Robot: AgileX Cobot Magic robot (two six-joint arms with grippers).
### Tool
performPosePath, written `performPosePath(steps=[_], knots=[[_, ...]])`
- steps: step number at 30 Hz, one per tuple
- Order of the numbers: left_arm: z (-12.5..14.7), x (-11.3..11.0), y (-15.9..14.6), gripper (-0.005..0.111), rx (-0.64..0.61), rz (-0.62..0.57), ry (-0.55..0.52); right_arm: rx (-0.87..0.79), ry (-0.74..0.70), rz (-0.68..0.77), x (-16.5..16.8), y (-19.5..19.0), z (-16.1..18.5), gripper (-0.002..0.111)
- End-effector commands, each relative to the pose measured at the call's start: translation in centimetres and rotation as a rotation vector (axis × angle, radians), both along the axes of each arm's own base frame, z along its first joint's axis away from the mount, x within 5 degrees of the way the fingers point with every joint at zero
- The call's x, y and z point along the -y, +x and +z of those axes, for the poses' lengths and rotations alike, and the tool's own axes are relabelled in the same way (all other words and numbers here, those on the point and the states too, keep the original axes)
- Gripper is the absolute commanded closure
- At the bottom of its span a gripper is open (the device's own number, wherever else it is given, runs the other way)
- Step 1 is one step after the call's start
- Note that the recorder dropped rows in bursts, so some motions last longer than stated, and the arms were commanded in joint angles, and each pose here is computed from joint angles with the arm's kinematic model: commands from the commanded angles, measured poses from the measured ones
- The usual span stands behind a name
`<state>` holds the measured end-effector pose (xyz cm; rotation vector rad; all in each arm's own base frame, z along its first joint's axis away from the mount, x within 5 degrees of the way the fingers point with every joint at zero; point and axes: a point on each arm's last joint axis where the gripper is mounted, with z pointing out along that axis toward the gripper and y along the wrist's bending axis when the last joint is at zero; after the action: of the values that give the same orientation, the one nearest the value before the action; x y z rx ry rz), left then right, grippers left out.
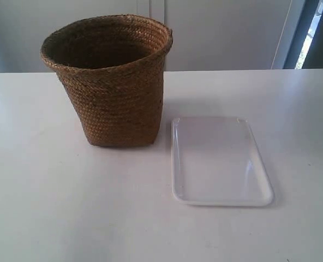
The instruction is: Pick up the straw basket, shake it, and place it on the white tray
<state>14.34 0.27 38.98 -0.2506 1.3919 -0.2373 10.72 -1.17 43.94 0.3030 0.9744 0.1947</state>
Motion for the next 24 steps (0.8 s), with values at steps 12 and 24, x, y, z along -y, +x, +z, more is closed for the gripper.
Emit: performPosePath(steps=[12,24], knots=[[3.1,0.3,17.2,0.107,-0.728,-0.351,0.062,-1.088,-0.203,0.641,-7.8,21.1,-0.5,0.108],[2.9,0.9,20.8,0.107,-0.834,-0.48,0.029,-1.321,-0.095,0.801,-10.5,26.3,-2.1,0.108]])
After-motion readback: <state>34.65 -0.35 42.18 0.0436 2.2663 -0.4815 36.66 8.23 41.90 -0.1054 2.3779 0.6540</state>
